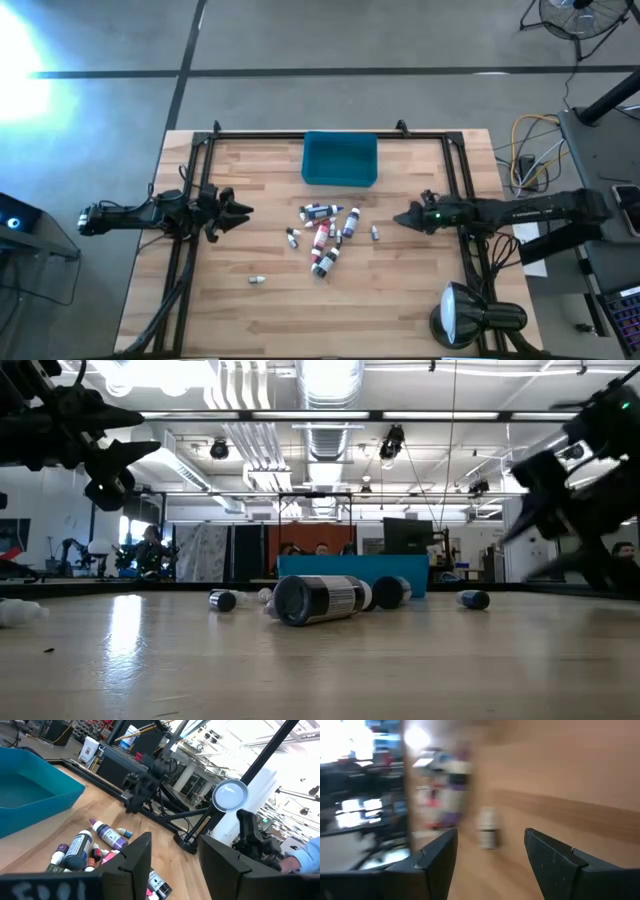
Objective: Pick & Place food coloring
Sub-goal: Put the small blue food coloring bottle into the blue bin
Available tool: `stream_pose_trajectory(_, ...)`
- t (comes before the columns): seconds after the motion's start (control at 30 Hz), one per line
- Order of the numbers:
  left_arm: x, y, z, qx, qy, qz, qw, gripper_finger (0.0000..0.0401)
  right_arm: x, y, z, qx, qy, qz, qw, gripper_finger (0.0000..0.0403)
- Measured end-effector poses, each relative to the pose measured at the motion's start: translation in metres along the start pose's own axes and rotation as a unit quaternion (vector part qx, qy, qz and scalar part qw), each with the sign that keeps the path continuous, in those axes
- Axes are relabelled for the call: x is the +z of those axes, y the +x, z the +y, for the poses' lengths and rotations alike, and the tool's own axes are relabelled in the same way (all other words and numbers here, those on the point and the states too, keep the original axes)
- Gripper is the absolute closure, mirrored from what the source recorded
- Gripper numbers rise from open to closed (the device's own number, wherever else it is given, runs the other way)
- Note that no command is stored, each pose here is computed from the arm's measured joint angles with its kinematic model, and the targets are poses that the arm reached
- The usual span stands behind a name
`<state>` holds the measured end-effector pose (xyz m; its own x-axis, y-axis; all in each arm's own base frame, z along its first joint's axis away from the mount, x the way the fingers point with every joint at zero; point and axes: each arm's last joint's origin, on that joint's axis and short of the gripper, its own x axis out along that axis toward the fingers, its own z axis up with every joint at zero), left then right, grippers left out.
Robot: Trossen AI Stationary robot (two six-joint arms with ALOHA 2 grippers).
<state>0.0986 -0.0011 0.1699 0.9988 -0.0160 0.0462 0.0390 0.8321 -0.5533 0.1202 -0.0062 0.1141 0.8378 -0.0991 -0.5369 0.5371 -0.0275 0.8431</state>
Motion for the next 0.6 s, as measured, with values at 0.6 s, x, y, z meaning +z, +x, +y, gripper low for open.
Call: stream_pose_trajectory(0.6, 0.0, 0.0, 0.0, 0.0, 0.0, 0.0, 1.0, 0.0263, -0.011, 0.079, 0.083, -0.293, -0.079, 0.046, 0.952, 0.0179)
